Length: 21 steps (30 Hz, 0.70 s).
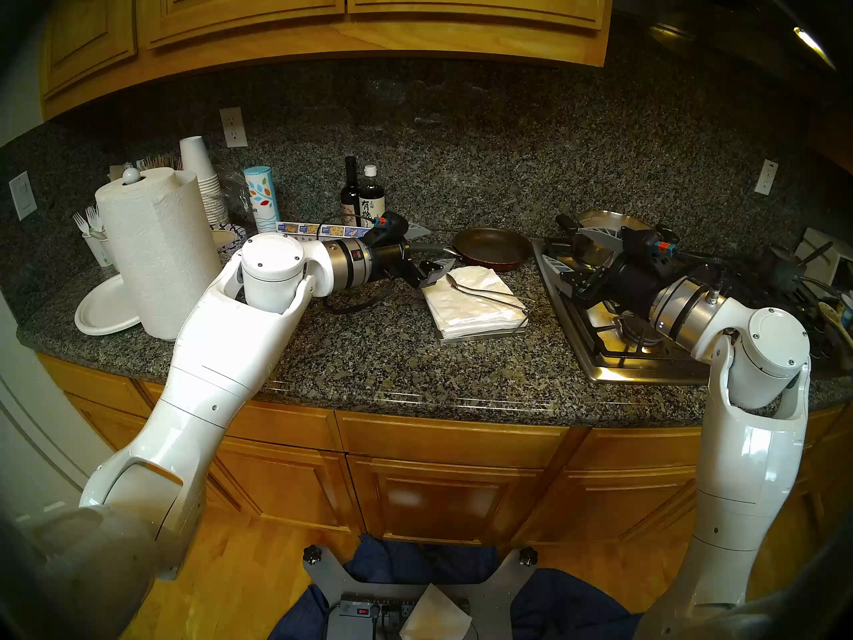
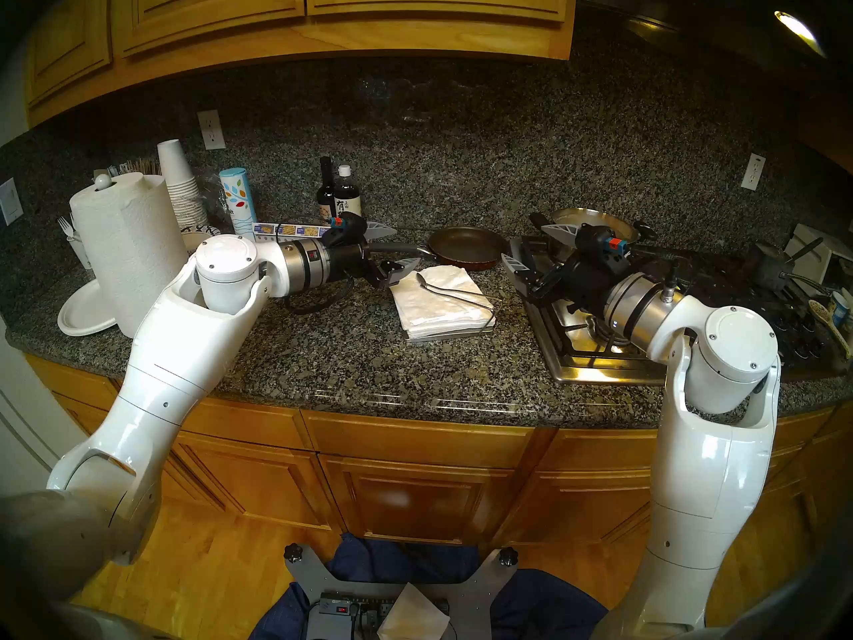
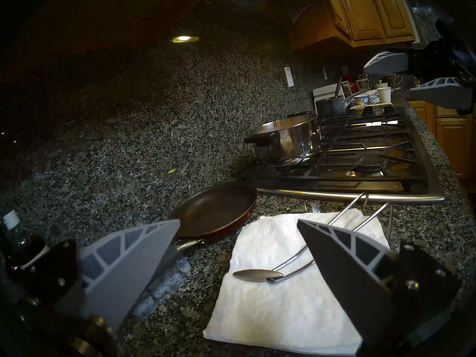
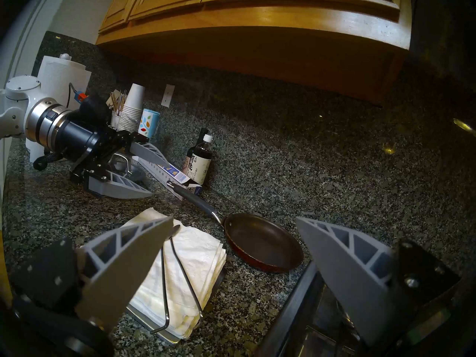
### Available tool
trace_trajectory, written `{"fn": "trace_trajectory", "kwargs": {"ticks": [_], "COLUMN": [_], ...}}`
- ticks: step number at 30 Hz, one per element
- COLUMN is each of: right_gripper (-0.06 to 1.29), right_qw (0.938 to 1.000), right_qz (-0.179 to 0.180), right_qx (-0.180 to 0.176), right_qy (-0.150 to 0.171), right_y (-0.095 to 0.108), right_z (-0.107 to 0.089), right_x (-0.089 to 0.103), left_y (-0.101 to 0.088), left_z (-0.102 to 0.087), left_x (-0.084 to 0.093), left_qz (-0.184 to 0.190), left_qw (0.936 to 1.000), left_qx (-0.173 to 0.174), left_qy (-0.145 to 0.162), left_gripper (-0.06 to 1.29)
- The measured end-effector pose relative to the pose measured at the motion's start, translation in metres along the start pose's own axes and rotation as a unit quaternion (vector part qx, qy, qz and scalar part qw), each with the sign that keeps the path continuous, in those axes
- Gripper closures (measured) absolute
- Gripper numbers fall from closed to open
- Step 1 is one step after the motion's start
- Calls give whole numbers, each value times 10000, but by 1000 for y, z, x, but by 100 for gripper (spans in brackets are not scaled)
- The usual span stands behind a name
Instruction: Take napkin out of napkin holder
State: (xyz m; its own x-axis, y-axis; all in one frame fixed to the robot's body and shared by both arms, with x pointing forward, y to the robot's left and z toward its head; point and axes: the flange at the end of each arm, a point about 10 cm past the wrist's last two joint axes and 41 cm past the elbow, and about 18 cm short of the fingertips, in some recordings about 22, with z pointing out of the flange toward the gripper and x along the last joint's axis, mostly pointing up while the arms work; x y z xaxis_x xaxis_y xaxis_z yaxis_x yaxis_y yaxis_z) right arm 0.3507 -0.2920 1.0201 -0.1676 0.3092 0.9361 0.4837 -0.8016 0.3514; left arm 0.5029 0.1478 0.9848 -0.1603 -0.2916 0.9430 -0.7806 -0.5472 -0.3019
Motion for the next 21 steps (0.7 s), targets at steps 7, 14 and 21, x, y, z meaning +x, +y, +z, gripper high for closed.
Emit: {"fn": "trace_trajectory", "kwargs": {"ticks": [7, 14, 21], "right_gripper": [0, 0, 0], "right_qw": [10000, 10000, 9994], "right_qz": [20, 14, 34], "right_qx": [6, 53, 341], "right_qy": [-21, -40, -50], "right_y": [0, -1, -11], "right_z": [0, 1, 10], "right_x": [-2, -3, -5], "left_y": [2, 3, 5], "left_z": [0, 0, 4], "left_x": [-5, -7, -12], "left_qz": [-37, -43, -59], "left_qw": [10000, 9999, 9996], "left_qx": [-12, -80, -273], "left_qy": [-35, -50, -79], "left_gripper": [0, 0, 0]}}
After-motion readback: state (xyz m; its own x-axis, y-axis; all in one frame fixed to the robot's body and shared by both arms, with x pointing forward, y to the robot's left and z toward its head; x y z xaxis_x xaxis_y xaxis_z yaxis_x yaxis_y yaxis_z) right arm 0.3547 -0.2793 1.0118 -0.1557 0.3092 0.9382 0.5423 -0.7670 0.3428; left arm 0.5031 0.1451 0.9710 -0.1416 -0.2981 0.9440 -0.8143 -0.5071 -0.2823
